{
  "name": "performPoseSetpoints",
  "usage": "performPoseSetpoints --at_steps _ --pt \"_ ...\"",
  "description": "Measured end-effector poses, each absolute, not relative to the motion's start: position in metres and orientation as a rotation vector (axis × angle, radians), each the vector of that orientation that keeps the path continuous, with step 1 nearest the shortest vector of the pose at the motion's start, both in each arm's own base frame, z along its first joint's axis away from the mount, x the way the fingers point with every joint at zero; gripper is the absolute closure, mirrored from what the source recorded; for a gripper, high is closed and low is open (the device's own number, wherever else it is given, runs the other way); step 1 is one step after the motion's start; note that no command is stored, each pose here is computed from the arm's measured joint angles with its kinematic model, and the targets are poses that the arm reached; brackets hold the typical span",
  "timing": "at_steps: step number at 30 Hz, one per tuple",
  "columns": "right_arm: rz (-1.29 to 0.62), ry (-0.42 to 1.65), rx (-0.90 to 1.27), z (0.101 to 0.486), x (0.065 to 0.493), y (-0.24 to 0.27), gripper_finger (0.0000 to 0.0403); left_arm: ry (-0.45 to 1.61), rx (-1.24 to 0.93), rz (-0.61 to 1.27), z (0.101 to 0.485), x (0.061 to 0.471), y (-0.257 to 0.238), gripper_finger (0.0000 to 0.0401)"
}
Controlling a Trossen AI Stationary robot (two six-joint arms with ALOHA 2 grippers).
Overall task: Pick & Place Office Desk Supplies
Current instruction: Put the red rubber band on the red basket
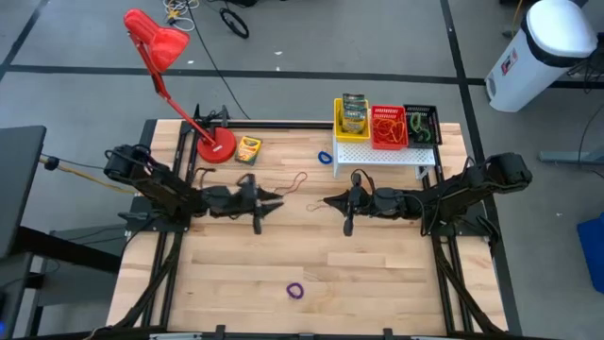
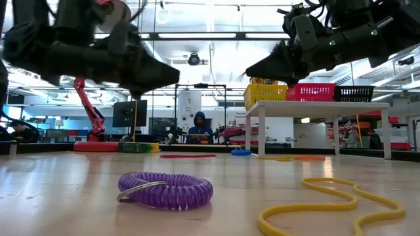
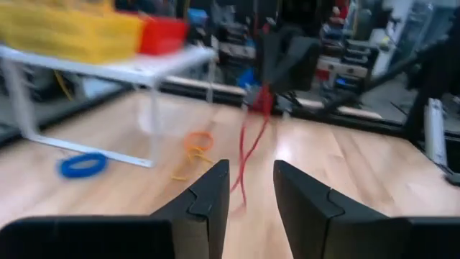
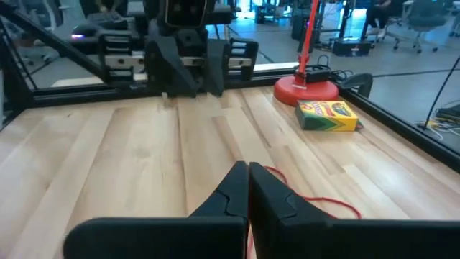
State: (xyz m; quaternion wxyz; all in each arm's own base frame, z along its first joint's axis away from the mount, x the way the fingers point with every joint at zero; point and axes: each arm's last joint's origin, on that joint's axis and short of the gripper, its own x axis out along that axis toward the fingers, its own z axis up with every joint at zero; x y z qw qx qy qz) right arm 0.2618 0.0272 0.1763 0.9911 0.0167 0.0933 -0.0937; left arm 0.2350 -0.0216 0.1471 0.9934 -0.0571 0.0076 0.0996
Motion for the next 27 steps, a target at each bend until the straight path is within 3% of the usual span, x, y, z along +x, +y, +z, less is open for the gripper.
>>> performPoseSetpoints --at_steps 6,11,21,27 --pt "-0.213 0.14 0.052 0.195 0.26 0.026 0.0402 -0.138 -0.084 0.253 0.146 0.2 -0.011 0.0282" --pt "-0.341 0.192 0.013 0.235 0.255 0.022 0.0402 -0.107 -0.052 0.329 0.14 0.193 -0.002 0.0288" --pt "-0.712 0.294 -0.062 0.341 0.236 0.0 0.0403 -0.093 -0.029 0.273 0.139 0.198 0.004 0.0392" --pt "-0.888 0.36 -0.093 0.387 0.219 -0.02 0.0403 -0.054 -0.032 0.243 0.136 0.199 0.003 0.0382"
